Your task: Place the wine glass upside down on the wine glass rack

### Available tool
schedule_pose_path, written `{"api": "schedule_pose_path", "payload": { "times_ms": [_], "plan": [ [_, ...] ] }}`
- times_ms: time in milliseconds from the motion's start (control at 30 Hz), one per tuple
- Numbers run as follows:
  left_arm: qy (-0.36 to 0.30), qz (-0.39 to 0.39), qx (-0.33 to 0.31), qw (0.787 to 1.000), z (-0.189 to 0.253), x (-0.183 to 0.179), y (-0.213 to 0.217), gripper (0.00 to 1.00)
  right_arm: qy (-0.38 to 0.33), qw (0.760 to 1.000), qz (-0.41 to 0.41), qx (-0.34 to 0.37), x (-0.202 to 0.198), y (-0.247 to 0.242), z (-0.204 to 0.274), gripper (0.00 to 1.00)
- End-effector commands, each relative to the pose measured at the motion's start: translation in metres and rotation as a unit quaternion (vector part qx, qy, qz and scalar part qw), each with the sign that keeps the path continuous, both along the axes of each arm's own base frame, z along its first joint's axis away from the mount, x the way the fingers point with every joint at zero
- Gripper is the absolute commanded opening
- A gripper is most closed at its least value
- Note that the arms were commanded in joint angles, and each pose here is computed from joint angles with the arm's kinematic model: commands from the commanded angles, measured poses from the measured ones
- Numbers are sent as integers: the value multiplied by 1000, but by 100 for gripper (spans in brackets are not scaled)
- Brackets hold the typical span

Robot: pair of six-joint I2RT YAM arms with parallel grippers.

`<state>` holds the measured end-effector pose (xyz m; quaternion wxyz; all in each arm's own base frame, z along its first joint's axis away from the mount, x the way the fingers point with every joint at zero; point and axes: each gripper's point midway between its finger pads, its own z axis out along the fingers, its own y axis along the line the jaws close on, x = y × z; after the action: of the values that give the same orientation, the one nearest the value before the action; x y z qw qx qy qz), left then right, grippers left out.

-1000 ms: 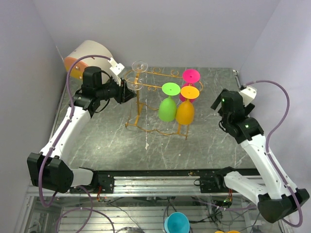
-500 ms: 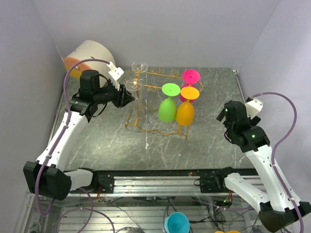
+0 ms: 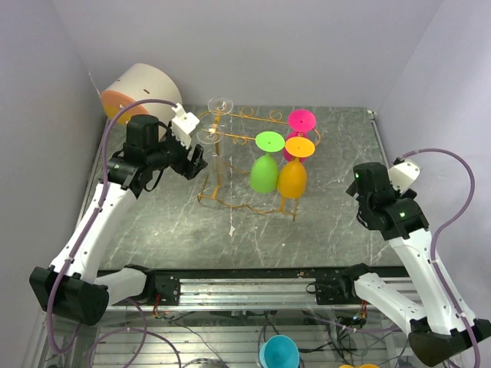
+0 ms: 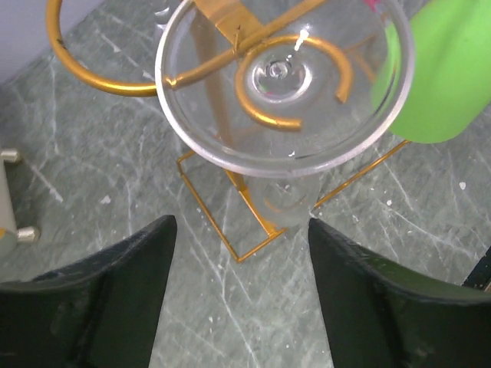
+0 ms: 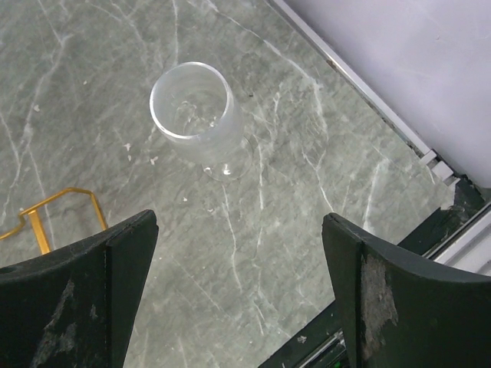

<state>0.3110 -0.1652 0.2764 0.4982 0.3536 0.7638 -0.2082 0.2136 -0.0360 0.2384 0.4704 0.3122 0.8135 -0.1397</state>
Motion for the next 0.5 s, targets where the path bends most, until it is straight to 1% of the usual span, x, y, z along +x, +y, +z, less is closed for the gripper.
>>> {"api": "schedule_pose_path", "payload": {
  "times_ms": [0,200,333,467],
  "plan": [
    [-41,50,57,996,25,1,17,83,-15,999,-32,-11,6,-8,10,84],
    [-37,70,53,995,38,-9,17,84,-20,998,-50,-16,35,-17,20,79],
    [-33,80,60,994,37,-16,21,81,-9,998,-54,7,51,-31,12,76],
    [-18,93,73,993,30,-24,25,79,4,997,-54,48,57,-49,-8,70]
  ]
}}
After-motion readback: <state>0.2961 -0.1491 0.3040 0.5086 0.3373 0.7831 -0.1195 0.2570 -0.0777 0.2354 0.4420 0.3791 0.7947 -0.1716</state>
